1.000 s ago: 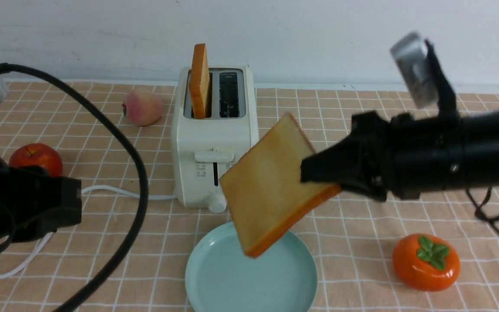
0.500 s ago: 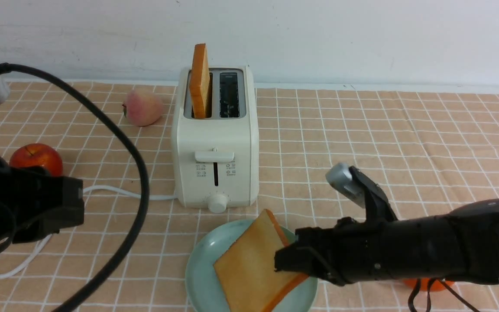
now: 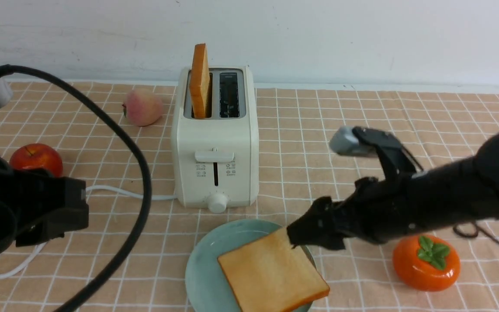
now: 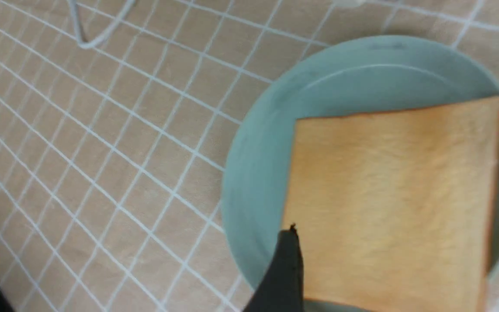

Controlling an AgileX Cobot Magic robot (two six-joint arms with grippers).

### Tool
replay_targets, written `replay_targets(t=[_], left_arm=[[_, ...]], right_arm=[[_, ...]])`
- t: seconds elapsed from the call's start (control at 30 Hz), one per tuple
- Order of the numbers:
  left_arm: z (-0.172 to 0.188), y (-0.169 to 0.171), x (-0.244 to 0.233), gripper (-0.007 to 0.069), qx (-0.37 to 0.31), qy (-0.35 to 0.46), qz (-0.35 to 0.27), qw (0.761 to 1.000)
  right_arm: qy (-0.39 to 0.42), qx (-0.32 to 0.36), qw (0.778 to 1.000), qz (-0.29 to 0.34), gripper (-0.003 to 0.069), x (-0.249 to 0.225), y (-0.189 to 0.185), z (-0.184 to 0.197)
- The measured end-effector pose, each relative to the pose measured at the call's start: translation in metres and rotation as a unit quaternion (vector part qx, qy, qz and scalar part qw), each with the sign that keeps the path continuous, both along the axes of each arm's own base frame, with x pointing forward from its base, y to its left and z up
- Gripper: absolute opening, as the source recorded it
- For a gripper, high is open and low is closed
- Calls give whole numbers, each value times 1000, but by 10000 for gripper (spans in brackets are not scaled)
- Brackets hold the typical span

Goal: Take toasted bread from bread machine on light coffee tablecloth place on plate.
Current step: 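Place the held slice of bread on top of the slice on the plate with the right gripper, then reach for a toast slice standing in the toaster with the left gripper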

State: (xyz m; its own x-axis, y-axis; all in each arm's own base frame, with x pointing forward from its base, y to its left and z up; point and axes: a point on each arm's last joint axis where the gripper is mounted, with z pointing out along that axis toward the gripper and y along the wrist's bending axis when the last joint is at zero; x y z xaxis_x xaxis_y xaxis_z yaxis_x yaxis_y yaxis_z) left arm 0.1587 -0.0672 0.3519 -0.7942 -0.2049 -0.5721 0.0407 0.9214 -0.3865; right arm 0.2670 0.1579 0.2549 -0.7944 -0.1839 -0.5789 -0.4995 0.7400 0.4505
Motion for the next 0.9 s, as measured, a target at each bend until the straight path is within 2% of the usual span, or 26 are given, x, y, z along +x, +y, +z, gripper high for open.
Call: replay_targets(t=[0.03,0.1,0.13,0.17,0.2,0.23,0.27,0.37,0.4,0.5,0.53,0.6,0.7,0.73,0.9], left_arm=[[0,0,0,237,-3,2,0,1000],[1,-2,-1,237,-13,2,-5,1000],[1,-2,0,237,-13,1,-5,1000],[2,-4,0,237,-17,-7,-13,1000],[2,-4,0,237,-19,-9,-14,1000],[5,-6,3,237,-21,-32,-27,999],[8,-7,5,237,-15,-56,-41,997],[19,-9,12,237,13,-99,-73,992],[39,-11,20,241,31,-132,-88,987],[80,-16,39,258,28,-157,-79,984],[78,-17,41,259,28,-150,-79,985],[100,-23,60,278,28,-141,-74,987],[105,-32,88,309,42,-100,-73,991],[102,-39,113,332,53,-69,-64,994],[87,-56,180,400,63,-30,-9,997]], right_arm=[[-3,-28,1000,7,624,6,-2,16],[-4,-128,991,30,579,11,-11,45],[-10,-125,992,29,574,12,-10,49],[-8,-182,983,23,547,13,-16,64],[-10,-196,980,19,537,13,-17,70],[-21,-239,971,-9,498,12,-23,92],[-32,-253,966,-35,468,11,-25,107],[-53,-243,966,-68,411,2,-28,134],[-67,-222,970,-79,368,-9,-29,149],[-68,-185,977,-74,289,-26,-29,163],[-67,-184,978,-74,283,-26,-28,163],[-56,-169,982,-63,231,-34,-28,167],[-50,-165,984,-51,192,-37,-27,167],[-48,-164,984,-48,184,-37,-27,167],[-42,-167,984,-43,185,-38,-27,166]])
